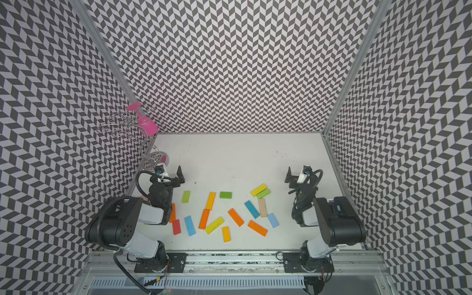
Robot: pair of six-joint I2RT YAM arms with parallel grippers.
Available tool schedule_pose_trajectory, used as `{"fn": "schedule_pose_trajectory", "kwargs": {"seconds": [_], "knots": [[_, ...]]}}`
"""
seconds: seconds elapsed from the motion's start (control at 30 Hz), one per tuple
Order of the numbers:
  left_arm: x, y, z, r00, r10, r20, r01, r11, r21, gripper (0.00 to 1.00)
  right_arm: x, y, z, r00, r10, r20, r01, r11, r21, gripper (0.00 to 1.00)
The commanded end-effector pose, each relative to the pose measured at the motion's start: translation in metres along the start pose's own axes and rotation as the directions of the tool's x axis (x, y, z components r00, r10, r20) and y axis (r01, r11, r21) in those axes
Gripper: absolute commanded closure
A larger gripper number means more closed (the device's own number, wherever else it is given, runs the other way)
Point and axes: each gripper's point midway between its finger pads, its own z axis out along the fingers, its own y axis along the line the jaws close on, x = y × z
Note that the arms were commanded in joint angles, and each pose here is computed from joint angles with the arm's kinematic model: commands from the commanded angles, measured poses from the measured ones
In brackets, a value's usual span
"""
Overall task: Assemble a giraffe with building blocks
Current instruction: Pick up the building block from the center of the board.
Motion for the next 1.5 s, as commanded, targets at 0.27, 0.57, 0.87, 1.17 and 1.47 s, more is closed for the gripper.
{"fn": "schedule_pose_trajectory", "kwargs": {"seconds": [0.27,0.57,0.87,1.17,1.47], "knots": [[-0.004,0.0,0.0,1.0,0.004,0.012,-0.004,1.0,0.009,0.0,-0.01,0.004,0.003,0.999,-0.002,0.04,0.003,1.0,-0.013,0.0],[-0.004,0.0,0.001,1.0,0.004,0.008,-0.004,1.0,0.014,0.0,-0.009,0.004,0.003,0.999,-0.002,0.035,0.002,1.0,-0.014,0.01],[-0.08,0.005,-0.007,0.995,-0.087,0.055,0.095,0.98,-0.172,0.03,-0.102,-0.019,0.004,0.976,0.2,0.087,-0.211,0.967,0.146,0.09],[-0.181,-0.049,-0.033,0.938,-0.277,-0.21,0.295,0.953,0.061,0.12,-0.154,0.049,-0.023,0.875,0.411,-0.256,-0.423,0.906,0.009,0.17],[-0.147,-0.073,-0.115,0.886,-0.161,-0.435,0.306,0.908,0.286,0.13,-0.084,0.138,-0.097,0.713,0.367,-0.597,-0.482,0.876,-0.037,0.18]]}}
